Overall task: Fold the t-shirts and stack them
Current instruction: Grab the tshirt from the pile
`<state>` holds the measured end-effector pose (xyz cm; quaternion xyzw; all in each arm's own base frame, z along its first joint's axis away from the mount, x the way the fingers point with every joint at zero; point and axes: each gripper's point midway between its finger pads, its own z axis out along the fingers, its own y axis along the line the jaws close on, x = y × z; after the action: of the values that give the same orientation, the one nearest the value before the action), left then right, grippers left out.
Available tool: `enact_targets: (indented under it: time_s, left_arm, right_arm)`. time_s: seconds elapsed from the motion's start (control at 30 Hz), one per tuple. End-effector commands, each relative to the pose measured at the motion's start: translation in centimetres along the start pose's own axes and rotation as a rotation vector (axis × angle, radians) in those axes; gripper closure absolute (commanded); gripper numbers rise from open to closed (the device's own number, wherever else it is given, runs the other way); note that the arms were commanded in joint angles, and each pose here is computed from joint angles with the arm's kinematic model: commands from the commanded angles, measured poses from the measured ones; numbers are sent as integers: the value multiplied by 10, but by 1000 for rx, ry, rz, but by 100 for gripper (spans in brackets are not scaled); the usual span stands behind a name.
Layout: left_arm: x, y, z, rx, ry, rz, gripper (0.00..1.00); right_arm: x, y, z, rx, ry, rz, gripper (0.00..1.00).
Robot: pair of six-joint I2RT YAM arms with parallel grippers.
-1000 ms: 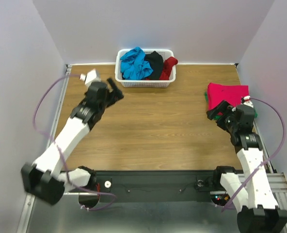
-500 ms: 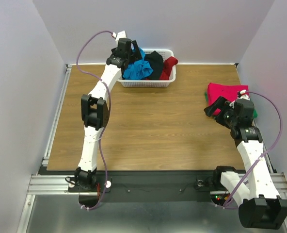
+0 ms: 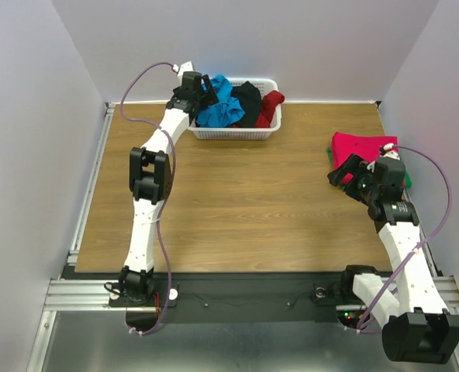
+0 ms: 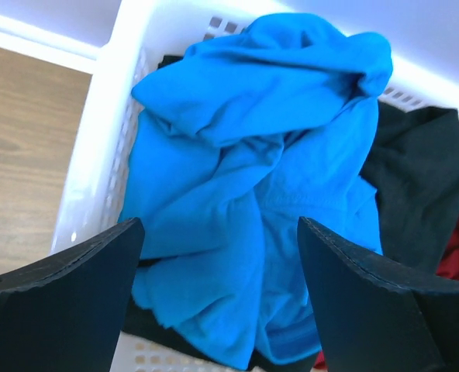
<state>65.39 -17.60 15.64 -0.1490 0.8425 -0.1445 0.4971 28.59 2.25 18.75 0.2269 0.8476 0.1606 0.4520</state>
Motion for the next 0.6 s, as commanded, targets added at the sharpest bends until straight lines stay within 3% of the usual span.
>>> enact_targets:
  time_s: [0.0, 0.13, 0.27, 0.33, 0.5, 0.57]
  left_arm:
    - [-19, -12, 10, 25, -86, -27, 9]
    - [-17, -15, 15, 37, -89, -47, 9]
    - [-16, -15, 19, 40, -99, -62, 19]
    - [-17, -15, 20, 42, -105, -77, 34]
    - [-28, -24, 13, 68, -121, -97, 92]
    - [-39, -30, 2, 85, -137, -100, 100]
  right_arm:
    - [-23, 4, -6, -1, -102, -15, 0]
    - [-24, 2, -5, 8, -103, -14, 0]
    - [-24, -3, -4, 31, -106, -10, 0]
    - [-25, -2, -4, 32, -110, -9, 0]
    - [-26, -2, -7, 31, -122, -10, 0]
    - [-26, -2, -7, 30, -123, -10, 0]
